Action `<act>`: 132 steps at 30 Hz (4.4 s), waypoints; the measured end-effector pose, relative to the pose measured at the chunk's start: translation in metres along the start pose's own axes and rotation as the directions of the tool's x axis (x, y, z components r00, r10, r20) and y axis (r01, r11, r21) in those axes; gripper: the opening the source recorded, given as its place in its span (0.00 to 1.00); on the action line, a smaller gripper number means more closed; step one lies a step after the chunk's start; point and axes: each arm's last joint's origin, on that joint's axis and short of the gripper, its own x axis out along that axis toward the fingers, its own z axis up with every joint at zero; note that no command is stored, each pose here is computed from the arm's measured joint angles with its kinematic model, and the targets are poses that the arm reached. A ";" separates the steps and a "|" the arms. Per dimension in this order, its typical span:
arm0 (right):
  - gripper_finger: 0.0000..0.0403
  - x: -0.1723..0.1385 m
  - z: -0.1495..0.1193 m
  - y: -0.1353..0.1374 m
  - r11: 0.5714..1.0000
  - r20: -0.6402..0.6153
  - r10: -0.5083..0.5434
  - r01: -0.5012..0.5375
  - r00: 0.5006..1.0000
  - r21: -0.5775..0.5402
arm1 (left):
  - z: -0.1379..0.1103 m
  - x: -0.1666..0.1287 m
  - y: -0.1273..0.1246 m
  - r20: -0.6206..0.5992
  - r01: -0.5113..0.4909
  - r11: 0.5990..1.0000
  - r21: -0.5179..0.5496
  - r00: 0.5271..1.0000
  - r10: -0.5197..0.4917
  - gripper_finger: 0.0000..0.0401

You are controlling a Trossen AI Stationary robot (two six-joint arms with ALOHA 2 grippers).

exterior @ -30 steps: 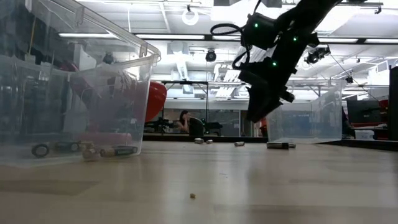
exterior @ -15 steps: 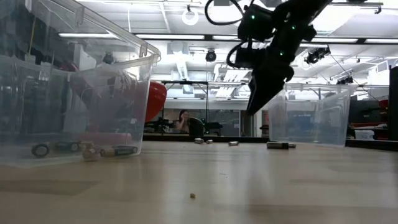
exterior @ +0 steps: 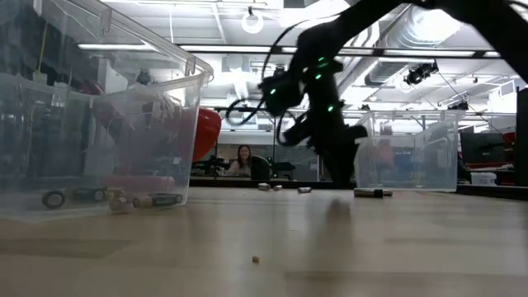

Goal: Sort batteries
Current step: Put the silver battery into the top transparent bin, then adjust the top transparent bin

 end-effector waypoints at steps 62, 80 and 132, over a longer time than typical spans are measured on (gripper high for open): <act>0.34 -0.087 -0.180 -0.068 0.541 0.037 -0.299 0.137 0.954 0.830 | -0.011 -0.001 0.000 -0.102 0.008 0.998 0.058 0.995 -0.002 0.56; 0.04 -0.019 -0.167 -0.064 0.551 0.306 -0.117 -0.195 0.945 0.812 | -0.011 -0.001 0.000 -0.106 0.008 0.998 0.056 0.994 -0.002 0.56; 0.28 -0.100 -0.181 -0.029 0.649 0.744 -0.194 -0.485 0.639 0.586 | -0.012 -0.001 0.000 -0.107 0.009 0.997 0.075 0.994 -0.001 0.56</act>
